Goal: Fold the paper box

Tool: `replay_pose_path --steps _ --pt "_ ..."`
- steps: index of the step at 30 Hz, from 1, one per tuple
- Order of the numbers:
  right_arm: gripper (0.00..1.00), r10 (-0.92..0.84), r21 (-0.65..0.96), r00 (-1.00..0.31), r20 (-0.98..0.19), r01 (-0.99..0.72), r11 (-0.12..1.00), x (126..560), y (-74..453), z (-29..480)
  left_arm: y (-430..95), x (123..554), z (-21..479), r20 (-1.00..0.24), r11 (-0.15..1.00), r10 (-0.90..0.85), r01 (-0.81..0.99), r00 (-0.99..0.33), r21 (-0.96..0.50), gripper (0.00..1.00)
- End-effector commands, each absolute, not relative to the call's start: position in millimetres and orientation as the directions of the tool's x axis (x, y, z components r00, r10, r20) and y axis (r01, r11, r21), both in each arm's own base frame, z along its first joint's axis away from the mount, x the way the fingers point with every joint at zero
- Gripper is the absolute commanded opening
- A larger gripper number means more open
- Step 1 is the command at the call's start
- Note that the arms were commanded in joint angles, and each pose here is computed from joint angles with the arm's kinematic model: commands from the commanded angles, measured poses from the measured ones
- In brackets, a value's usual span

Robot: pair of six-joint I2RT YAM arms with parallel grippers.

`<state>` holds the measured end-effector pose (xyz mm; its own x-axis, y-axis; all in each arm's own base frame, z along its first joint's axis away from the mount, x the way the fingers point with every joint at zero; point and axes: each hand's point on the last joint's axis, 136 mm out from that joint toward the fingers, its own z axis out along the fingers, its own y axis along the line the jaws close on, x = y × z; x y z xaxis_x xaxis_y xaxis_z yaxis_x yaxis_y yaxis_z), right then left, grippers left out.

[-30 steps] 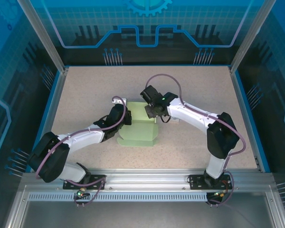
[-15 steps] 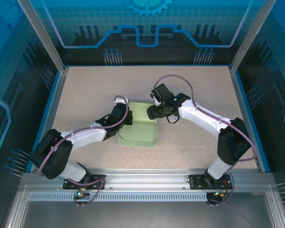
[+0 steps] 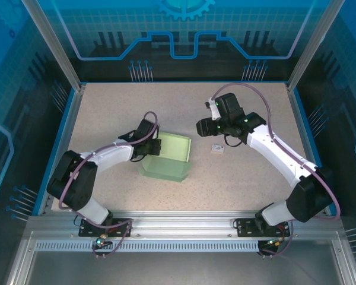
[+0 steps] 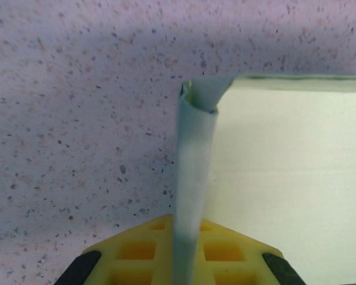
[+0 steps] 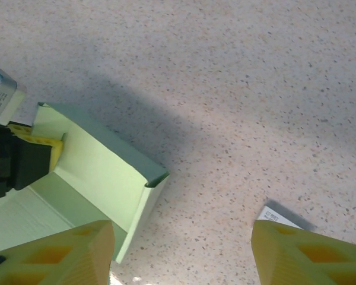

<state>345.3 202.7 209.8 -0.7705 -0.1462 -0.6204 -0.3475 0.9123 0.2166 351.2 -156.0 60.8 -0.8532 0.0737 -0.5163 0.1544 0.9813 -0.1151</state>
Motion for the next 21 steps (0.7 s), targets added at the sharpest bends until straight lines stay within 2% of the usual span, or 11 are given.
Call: replay_pose_path --steps 1,9,21 --pt "0.63 -0.166 0.21 -0.784 -0.598 -0.354 0.911 340 195 198 -165 337 54 -0.408 0.959 0.148 0.231 -0.901 -0.161 0.1" --pt "0.64 -0.129 0.22 -0.823 -0.553 -0.293 0.93 338 173 172 -177 345 44 -0.282 0.93 0.257 0.316 -0.924 -0.188 0.12" --pt "0.64 -0.13 0.216 -0.851 -0.509 -0.273 0.937 339 168 151 -201 382 34 -0.227 0.9 0.335 0.382 -0.914 -0.21 0.16"
